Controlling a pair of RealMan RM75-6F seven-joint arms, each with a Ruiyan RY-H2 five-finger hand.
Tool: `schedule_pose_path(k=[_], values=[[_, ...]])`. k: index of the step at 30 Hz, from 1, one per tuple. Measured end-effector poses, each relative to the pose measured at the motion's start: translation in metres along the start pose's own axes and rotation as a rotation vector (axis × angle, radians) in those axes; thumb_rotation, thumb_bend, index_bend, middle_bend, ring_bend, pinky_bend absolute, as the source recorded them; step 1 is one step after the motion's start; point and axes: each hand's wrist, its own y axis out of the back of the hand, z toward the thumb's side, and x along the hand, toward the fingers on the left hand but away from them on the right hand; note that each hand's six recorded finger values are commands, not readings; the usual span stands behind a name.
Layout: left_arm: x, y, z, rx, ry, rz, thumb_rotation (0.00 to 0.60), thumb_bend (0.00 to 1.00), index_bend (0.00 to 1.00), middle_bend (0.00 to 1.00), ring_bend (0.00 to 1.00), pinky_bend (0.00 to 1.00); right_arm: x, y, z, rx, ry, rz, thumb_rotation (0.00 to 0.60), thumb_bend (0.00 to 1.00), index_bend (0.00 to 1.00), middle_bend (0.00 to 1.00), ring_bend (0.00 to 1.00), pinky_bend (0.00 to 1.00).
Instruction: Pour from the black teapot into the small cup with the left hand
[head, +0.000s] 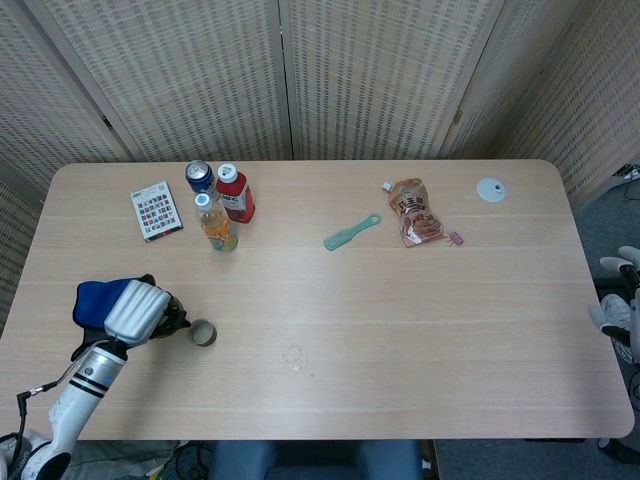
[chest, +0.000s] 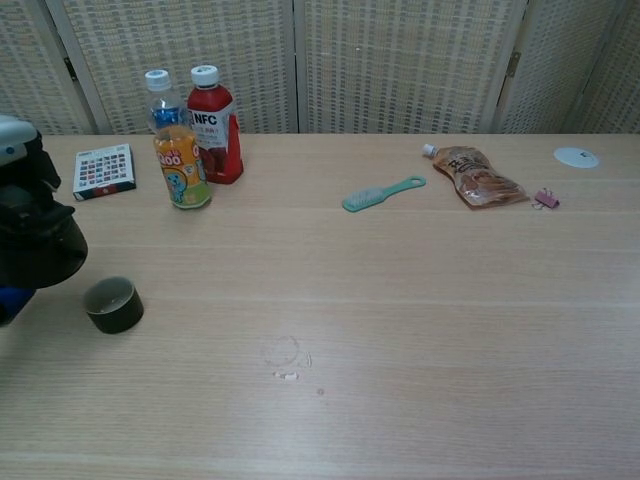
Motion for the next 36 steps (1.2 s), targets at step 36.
schedule_pose_path(k=[36], values=[[-0.001,-0.014,0.031,0.261,-0.104,0.099,0.511,0.43,1.00,1.00,1.00,0.44,0.003,0.002,-0.004,-0.001,-0.013,-0.001,0.600,0.16,0.32,0.22,0.20,0.17]])
